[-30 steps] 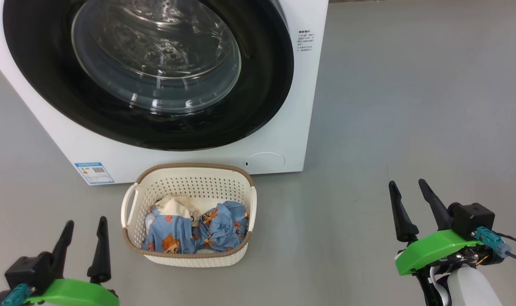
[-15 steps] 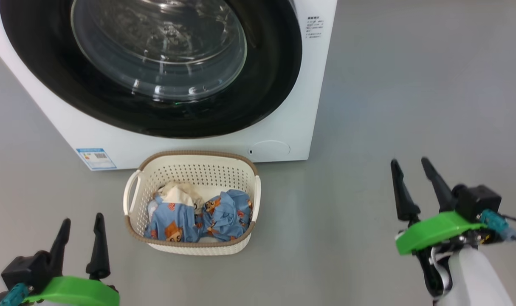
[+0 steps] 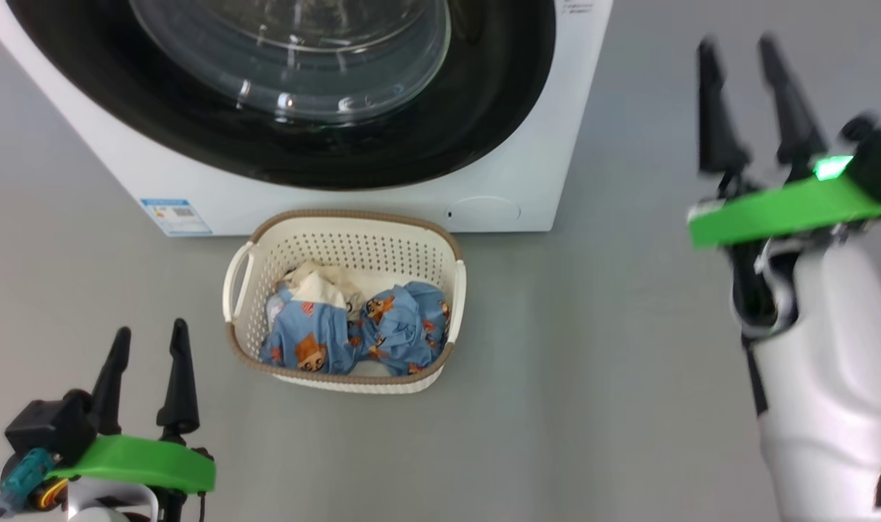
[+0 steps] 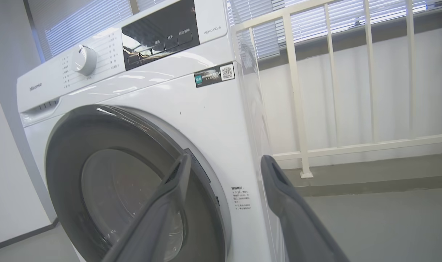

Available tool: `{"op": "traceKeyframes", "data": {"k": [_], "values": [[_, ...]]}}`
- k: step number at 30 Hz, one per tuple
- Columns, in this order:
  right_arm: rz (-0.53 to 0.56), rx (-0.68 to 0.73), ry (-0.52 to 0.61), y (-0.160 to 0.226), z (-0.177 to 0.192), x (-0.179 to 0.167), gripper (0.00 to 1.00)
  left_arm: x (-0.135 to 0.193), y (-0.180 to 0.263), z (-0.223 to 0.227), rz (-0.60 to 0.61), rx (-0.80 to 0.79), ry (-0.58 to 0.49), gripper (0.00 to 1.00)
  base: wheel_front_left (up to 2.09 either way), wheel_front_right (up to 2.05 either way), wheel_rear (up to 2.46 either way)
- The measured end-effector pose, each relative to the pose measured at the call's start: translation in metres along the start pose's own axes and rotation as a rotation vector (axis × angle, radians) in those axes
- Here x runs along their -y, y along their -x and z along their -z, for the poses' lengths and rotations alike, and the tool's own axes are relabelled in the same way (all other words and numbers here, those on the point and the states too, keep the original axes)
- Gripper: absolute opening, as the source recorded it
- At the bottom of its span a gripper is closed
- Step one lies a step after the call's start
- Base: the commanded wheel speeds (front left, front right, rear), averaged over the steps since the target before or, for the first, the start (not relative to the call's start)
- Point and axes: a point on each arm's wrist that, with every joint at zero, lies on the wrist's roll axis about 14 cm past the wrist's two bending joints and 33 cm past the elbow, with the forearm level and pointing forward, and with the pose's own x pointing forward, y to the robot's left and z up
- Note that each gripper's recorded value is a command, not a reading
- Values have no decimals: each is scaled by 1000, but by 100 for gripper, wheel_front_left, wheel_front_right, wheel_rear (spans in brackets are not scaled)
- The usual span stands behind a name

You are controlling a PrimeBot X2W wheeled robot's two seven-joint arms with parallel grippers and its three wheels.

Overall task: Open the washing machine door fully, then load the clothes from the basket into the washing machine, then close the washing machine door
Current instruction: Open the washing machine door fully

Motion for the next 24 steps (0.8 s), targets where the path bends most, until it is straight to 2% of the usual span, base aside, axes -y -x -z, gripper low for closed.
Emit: {"op": "traceKeyframes", "data": {"k": [2, 3, 5, 6, 10, 11, 12, 15, 24], "values": [[13, 54, -92, -16, -12, 1, 100, -3, -1, 1, -5, -3, -6, 100, 0, 0, 0], [33, 80, -155, -23, -18, 5, 82, -4, -2, 1, -5, -3, -7, 100, 0, 0, 0], [86, 131, -290, -37, -27, 19, 13, -6, -4, 1, -11, -3, -10, 100, 0, 0, 0], [112, 144, -345, -42, -27, 26, 0, -7, -5, 2, -8, -3, -13, 100, 0, 0, 0], [246, 153, -625, -56, -5, 54, 0, -7, -8, 4, -15, -6, -3, 100, 0, 0, 0], [246, 153, -625, -56, -5, 54, 0, -7, -8, 4, -15, -6, -3, 100, 0, 0, 0], [311, 131, -747, -60, 13, 65, 0, -9, -8, 6, -17, -11, -3, 100, 0, 0, 0], [383, 73, -910, -66, 43, 69, 0, -14, -7, 11, -33, -28, -7, 100, 0, 0, 0], [377, -112, -1096, -102, 86, 41, 0, -16, -15, 20, -42, -46, 1, 100, 0, 0, 0]]}}
